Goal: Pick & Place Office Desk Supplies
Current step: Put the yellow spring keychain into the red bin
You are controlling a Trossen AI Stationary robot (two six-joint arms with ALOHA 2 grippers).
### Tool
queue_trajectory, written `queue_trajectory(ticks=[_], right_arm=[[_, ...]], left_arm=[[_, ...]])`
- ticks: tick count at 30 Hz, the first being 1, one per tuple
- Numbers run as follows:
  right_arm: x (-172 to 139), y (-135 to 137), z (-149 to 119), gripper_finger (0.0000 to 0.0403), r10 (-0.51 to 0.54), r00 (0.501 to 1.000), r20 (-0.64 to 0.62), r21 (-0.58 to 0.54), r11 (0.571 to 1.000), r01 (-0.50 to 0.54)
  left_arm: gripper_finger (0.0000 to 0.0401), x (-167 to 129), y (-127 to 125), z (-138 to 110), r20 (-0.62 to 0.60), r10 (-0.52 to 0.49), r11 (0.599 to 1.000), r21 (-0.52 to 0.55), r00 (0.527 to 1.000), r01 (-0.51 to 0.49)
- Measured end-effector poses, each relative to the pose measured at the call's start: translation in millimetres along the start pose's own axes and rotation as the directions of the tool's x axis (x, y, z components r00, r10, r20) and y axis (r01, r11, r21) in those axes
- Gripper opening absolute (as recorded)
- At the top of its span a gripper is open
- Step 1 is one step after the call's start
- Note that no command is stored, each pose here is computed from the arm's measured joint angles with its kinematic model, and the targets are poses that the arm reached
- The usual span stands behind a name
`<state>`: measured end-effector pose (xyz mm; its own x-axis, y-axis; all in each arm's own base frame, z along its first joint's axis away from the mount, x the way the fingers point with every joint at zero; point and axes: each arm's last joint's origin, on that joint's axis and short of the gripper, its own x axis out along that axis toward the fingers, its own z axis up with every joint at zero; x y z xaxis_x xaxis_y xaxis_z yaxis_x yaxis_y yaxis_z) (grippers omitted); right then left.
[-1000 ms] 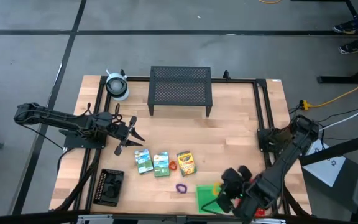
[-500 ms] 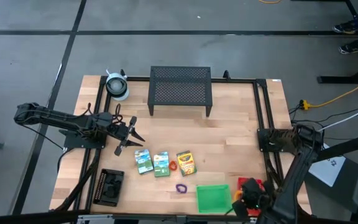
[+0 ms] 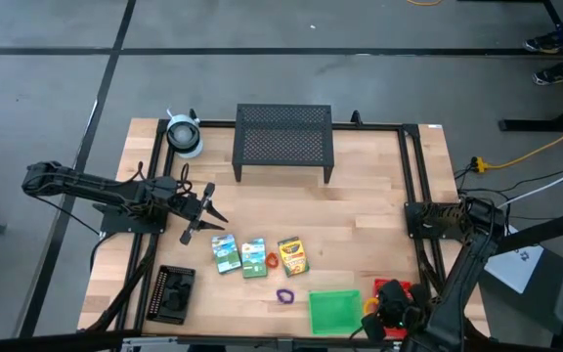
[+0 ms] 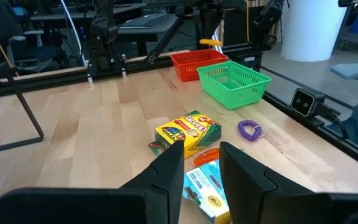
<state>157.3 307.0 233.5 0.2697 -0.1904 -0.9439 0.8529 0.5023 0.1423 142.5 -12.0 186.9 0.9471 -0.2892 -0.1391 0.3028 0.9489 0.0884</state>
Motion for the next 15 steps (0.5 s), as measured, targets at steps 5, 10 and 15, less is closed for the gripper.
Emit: queue_trajectory(ticks=[5,10,15], right_arm=[[0,0,-1,0.0004,-0.011,1.0,-0.022,0.004,1.0,0.011],[3,-2,-6,0.0004,-0.065,0.995,-0.077,-0.001,0.998,0.065],[12,-3,-17,0.0004,-0.125,0.986,-0.111,-0.012,0.992,0.125]], left_arm=[[0.0098,0,0,0,-0.001,0.001,1.0,0.006,1.0,-0.001],[0.0098,0,0,0,-0.001,0.001,0.999,-0.032,1.0,-0.001],[0.0097,0,0,-1,-0.008,0.0,0.999,-0.036,1.0,-0.001]])
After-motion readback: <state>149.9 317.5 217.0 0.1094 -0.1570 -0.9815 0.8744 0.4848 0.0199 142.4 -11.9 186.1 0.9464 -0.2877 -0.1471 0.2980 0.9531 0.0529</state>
